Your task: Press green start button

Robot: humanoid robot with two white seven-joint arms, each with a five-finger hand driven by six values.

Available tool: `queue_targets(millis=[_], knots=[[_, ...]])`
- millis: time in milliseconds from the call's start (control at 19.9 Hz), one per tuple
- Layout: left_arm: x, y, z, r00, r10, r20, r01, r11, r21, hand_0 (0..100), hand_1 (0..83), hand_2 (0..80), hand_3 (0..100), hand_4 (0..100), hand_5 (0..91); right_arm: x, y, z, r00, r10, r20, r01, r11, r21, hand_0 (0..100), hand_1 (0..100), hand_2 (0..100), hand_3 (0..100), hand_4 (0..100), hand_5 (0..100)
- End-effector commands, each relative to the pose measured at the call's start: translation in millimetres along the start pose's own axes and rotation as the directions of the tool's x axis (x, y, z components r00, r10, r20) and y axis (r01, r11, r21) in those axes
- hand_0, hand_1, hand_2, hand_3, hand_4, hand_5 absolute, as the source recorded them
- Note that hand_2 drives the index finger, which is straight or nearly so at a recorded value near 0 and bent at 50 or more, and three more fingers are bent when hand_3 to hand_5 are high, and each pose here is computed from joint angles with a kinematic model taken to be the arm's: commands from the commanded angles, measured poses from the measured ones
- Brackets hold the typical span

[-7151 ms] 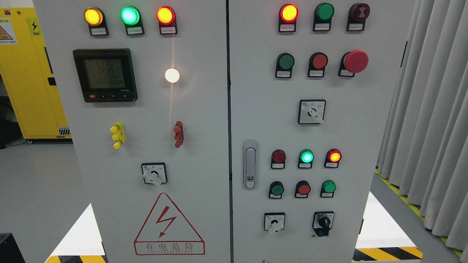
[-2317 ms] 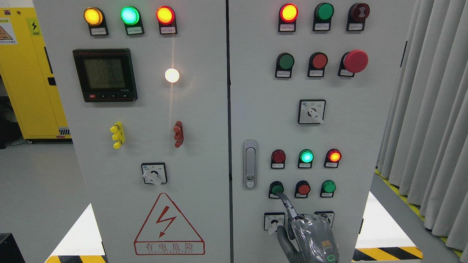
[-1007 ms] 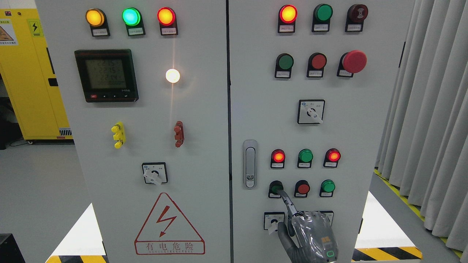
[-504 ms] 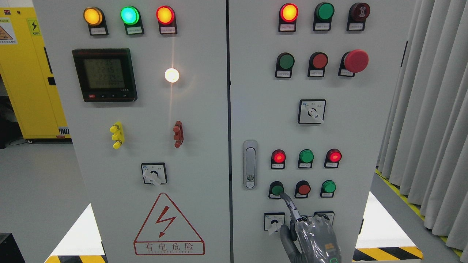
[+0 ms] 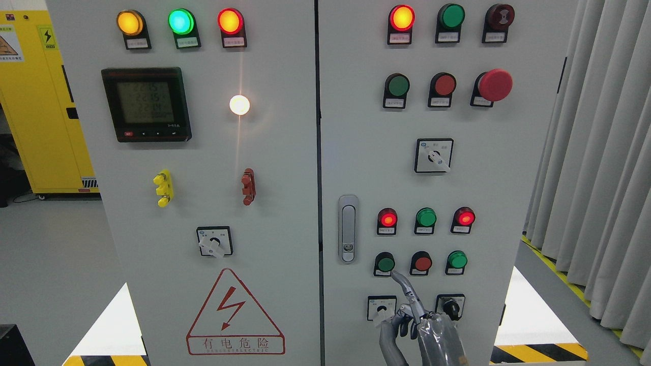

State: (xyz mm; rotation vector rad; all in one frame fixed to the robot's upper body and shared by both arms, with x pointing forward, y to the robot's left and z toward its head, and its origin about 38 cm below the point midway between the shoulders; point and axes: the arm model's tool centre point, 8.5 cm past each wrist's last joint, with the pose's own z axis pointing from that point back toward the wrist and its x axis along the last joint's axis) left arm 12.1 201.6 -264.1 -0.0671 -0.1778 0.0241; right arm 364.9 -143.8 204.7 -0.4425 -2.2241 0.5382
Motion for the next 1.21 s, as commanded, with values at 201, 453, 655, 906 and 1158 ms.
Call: queue_targets(millis=[201,453,655,906,1158], knots=[[-0.1,0.0,0.0,1.000,0.000,-0.001,0.000,1.000,0.000,12,55.6,0.0,0,0,0.0,45.5,13.0,18.4,0.922,-0.385,0.042,0.385,0.923,-0.008,67,60,0,1,8,3],[-1.0,0.0,0.2,1.000,0.000,-0.002,0.000,1.000,0.000,12,55.6,0.0,0,0,0.0,44.5,14.4,20.9,0.921,-0.387,0.033,0.388,0.922,-0.008,60,57,0,1,6,1],[-0.1,0.0,0.0,1.000,0.000,-0.001,0.000,1.000,0.000,12,55.6,0.0,0,0,0.0,43.8,14.9,21.5,0.921,-0.388,0.028,0.388,0.922,-0.007,57,57,0,0,5,0],[-0.1,0.0,0.0,1.000,0.000,-0.001,0.000,1.000,0.000,12,55.6,0.0,0,0,0.0,43.3,16.2,24.0,0.921,-0.390,0.021,0.390,0.921,-0.006,55,57,0,0,5,0],[0.5,-0.1,-0.1,1.000,0.000,0.001,0.000,1.000,-0.001,12,55.6,0.0,0,0,0.0,43.2,19.6,25.9,0.919,-0.395,0.014,0.395,0.919,0.000,54,57,0,1,5,0]])
